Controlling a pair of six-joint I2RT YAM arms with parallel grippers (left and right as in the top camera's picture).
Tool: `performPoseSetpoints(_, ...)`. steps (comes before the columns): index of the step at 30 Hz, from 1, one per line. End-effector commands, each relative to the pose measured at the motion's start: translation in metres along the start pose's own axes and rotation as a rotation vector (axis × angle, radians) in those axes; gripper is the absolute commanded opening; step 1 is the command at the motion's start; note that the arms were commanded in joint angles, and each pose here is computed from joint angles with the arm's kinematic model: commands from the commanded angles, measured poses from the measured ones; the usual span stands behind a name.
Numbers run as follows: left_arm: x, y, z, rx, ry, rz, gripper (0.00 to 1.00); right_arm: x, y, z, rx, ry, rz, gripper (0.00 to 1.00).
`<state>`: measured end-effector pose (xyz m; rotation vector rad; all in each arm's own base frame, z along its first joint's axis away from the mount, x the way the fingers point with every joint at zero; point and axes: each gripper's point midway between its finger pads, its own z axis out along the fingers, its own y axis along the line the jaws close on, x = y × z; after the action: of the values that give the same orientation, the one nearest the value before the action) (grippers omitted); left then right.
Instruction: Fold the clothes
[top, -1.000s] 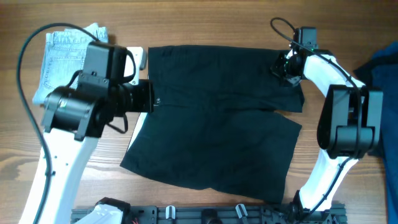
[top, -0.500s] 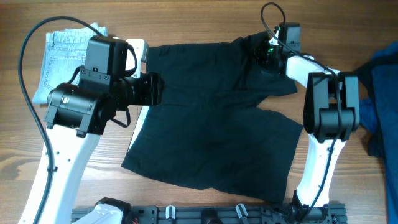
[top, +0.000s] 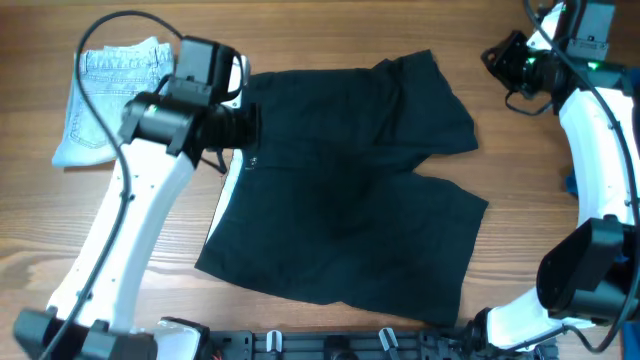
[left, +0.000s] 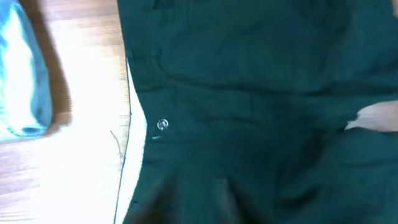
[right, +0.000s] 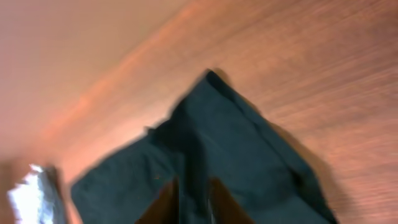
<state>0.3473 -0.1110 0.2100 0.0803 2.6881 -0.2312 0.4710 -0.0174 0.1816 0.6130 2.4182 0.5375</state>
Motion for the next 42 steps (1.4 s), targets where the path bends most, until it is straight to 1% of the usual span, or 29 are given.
performPoseSetpoints(1,0.0,0.002,0.008,-0.022,0.019,0.008,0.04,0.057,-0.045,0.06,0.138,0.171,-0.032,0.04)
performPoseSetpoints(7,0.005,0.011,0.006,-0.035,0.04,-0.011,0.04,0.116,-0.078,0.115,0.208,0.364,0.003,0.04)
performPoseSetpoints(10,0.01,0.013,0.005,-0.041,0.061,-0.016,0.04,0.13,-0.12,0.123,0.399,0.382,0.069,0.04)
performPoseSetpoints(13,0.011,0.014,0.005,-0.043,0.068,-0.016,0.04,0.132,-0.17,0.102,0.673,0.361,0.077,0.04)
performPoseSetpoints(14,0.011,0.014,0.005,-0.043,0.066,-0.016,0.09,0.131,-0.184,0.09,0.761,0.352,0.093,0.04)
performPoseSetpoints(15,0.01,0.013,0.005,-0.042,0.062,-0.016,0.21,0.132,-0.198,0.076,0.847,0.343,0.127,0.04)
performPoseSetpoints(16,0.008,0.013,0.006,-0.04,0.055,-0.015,0.34,0.133,-0.204,0.071,0.871,0.348,0.154,0.04)
performPoseSetpoints(17,0.006,0.013,0.006,-0.038,0.047,-0.015,0.41,0.136,-0.204,0.071,0.852,0.364,0.177,0.04)
performPoseSetpoints(18,0.004,0.012,0.006,-0.036,0.039,-0.015,0.46,0.138,-0.201,0.073,0.819,0.381,0.191,0.04)
performPoseSetpoints(19,0.001,0.011,0.006,-0.033,0.027,-0.014,0.47,0.14,-0.196,0.077,0.764,0.409,0.188,0.04)
performPoseSetpoints(20,-0.003,0.011,0.006,-0.029,0.011,-0.013,0.47,0.141,-0.183,0.084,0.667,0.449,0.149,0.04)
performPoseSetpoints(23,-0.008,0.009,0.009,-0.025,-0.008,-0.012,0.41,0.138,-0.142,0.092,0.398,0.507,0.005,0.04)
performPoseSetpoints(25,-0.009,0.01,0.018,-0.027,0.006,-0.012,0.37,0.125,-0.108,0.081,0.236,0.485,-0.071,0.04)
performPoseSetpoints(26,-0.009,0.009,0.024,-0.023,0.019,-0.011,0.32,0.117,-0.097,0.073,0.203,0.459,-0.081,0.04)
performPoseSetpoints(29,0.0,-0.002,0.055,0.042,0.107,0.053,0.18,0.09,-0.064,0.037,0.139,0.347,-0.105,0.06)
performPoseSetpoints(30,0.004,-0.003,0.067,0.056,0.14,0.071,0.15,0.084,-0.056,0.024,0.13,0.316,-0.11,0.06)
performPoseSetpoints(31,0.008,-0.002,0.079,0.051,0.171,0.079,0.15,0.079,-0.048,0.01,0.121,0.285,-0.113,0.08)
performPoseSetpoints(33,0.017,0.002,0.106,0.04,0.237,0.079,0.17,0.073,-0.036,-0.014,0.107,0.241,-0.118,0.14)
performPoseSetpoints(35,0.029,0.006,0.134,0.033,0.302,0.088,0.18,0.073,-0.026,-0.04,0.1,0.211,-0.104,0.15)
performPoseSetpoints(36,0.032,0.007,0.142,0.035,0.319,0.097,0.16,0.075,-0.024,-0.049,0.099,0.207,-0.102,0.15)
performPoseSetpoints(39,0.048,0.004,0.17,0.082,0.388,0.145,0.04,0.082,-0.02,-0.066,0.1,0.213,-0.104,0.16)
performPoseSetpoints(42,0.058,0.0,0.189,0.139,0.425,0.213,0.04,0.087,-0.022,-0.068,0.108,0.234,-0.097,0.16)
